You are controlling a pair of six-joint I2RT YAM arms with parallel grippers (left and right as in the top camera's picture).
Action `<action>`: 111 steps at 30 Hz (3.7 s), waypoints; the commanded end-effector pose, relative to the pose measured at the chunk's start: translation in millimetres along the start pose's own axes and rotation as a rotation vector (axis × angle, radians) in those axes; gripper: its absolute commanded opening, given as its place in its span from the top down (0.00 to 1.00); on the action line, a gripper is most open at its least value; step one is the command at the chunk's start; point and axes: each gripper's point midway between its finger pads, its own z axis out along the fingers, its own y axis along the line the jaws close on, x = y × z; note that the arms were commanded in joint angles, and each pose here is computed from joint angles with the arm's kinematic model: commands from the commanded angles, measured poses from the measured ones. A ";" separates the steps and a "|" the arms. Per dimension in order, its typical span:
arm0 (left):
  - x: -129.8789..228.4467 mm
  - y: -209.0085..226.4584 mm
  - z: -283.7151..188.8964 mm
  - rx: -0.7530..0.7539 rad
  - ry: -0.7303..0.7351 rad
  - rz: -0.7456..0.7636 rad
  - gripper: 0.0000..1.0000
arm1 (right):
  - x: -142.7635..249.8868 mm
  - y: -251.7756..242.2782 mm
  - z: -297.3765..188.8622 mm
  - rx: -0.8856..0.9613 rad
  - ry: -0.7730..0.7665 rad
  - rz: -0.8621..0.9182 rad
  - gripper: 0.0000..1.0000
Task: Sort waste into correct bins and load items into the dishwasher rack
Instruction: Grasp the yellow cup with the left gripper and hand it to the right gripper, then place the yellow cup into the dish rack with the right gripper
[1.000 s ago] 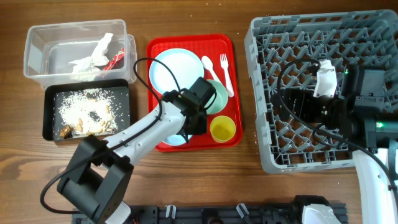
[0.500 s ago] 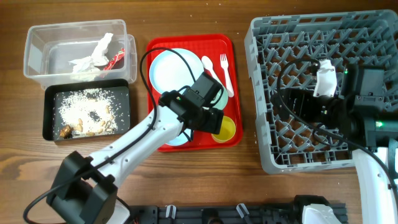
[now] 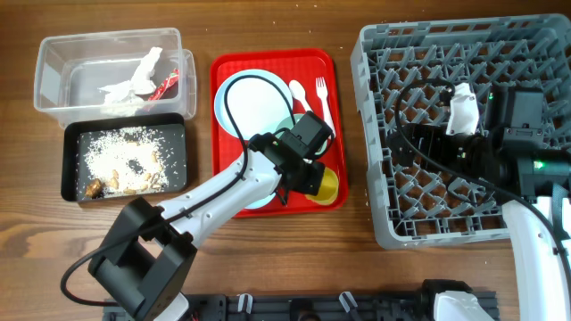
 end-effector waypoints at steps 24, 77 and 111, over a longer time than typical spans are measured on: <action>-26.8 -35.0 -241.4 1.220 0.003 -0.163 0.96 | 13.4 181.3 -48.0 -1.047 -0.073 -0.504 0.05; -35.6 96.7 -124.1 0.089 -0.191 -0.424 0.28 | 110.5 -41.5 8.2 0.647 0.481 0.239 0.66; -50.3 125.8 -169.6 -0.025 -0.299 -0.398 0.28 | -22.2 84.7 32.8 0.127 0.115 0.010 0.21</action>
